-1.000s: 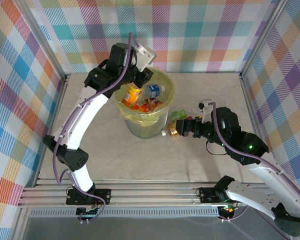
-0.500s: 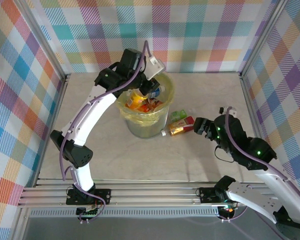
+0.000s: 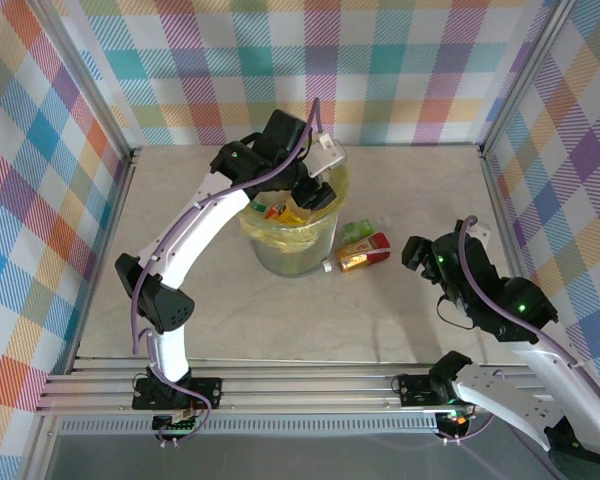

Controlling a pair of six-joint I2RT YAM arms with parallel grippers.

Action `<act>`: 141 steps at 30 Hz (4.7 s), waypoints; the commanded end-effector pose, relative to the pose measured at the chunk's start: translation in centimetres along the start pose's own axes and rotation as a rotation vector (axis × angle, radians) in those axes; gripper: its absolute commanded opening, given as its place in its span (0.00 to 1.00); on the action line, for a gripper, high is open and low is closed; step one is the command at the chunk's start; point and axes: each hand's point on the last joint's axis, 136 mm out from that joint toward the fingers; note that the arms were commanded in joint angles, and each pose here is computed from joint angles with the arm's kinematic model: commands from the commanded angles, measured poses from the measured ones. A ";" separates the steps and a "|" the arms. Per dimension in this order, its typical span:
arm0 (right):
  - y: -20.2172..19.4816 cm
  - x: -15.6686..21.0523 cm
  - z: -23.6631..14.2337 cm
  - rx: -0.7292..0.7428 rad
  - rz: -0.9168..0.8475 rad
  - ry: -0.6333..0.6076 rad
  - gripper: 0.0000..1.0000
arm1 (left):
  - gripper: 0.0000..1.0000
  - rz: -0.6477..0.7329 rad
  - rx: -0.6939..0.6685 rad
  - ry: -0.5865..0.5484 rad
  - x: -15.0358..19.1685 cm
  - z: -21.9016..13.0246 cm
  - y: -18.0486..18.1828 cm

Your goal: Put the plastic bottles in the bin

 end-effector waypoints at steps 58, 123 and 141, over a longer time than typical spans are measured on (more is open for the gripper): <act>-13.5 0.4 21.6 0.549 0.557 0.414 1.00 | 1.00 -0.480 -0.376 -0.255 6.0 -11.4 0.6; -9.5 7.1 21.5 0.346 0.249 0.555 0.47 | 1.00 -0.738 -0.563 -0.283 8.6 -13.6 3.0; 6.2 0.5 6.7 -0.487 -0.036 0.227 0.45 | 1.00 -0.788 -0.265 -0.405 4.1 -11.8 0.5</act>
Point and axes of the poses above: each hand's point on the last joint's axis, 136 mm out from that joint toward the fingers, its own z axis out along the fingers, its own y axis along the line the jaws close on, x = y × z, and after that the axes turned 8 degrees about z, right-handed
